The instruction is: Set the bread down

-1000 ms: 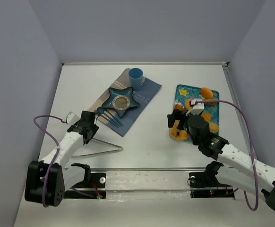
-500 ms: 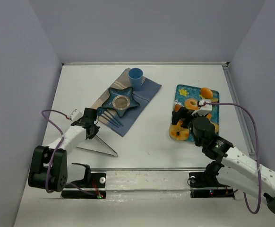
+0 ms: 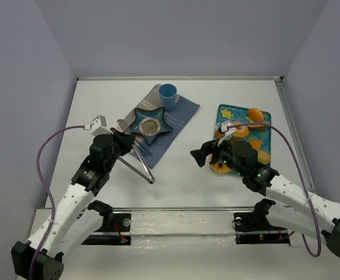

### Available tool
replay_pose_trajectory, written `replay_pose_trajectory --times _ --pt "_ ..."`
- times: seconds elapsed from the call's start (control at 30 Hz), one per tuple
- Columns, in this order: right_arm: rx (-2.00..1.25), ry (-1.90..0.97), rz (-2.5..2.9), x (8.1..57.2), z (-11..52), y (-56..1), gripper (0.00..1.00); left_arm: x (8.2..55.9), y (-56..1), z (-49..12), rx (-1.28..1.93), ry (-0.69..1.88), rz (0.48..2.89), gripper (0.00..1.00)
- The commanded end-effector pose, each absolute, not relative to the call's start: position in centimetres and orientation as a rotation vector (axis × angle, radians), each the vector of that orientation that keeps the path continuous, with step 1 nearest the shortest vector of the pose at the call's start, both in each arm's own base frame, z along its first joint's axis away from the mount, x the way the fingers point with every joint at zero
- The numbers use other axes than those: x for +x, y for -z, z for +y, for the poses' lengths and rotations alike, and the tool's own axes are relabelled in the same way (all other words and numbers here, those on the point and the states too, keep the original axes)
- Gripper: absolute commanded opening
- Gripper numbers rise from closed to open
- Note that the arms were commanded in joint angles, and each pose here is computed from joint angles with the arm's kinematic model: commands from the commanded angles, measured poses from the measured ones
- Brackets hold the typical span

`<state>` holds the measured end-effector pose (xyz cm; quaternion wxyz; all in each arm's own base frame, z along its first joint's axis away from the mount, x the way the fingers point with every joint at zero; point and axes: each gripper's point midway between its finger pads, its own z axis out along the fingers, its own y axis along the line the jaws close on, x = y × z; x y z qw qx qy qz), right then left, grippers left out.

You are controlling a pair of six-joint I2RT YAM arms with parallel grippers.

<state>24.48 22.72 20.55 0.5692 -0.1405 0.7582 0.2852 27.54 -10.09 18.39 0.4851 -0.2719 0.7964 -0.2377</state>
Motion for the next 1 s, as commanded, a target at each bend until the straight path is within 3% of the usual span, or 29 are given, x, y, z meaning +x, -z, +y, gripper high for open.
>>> replay_pose_trajectory --times 0.0,0.23,0.43,0.6,0.97 --pt "-0.554 -0.923 1.653 22.2 27.4 -23.6 1.0 26.4 -28.6 -17.3 -0.23 0.99 1.61 0.06" --pt "-0.889 -1.277 1.375 15.6 30.7 -26.8 1.0 17.7 -36.8 -23.9 0.419 1.336 1.169 0.06" --pt "-0.964 -1.398 1.319 13.2 30.8 -27.8 1.0 14.9 -38.4 -26.4 0.653 1.369 1.018 0.06" --pt "-0.97 -1.465 1.34 13.1 31.7 -27.9 1.0 12.5 -40.8 -27.4 0.765 1.324 0.858 0.06" --pt "-1.012 -1.535 1.314 12.8 32.9 -27.2 1.0 11.2 -42.1 -29.4 0.788 1.327 0.766 0.06"
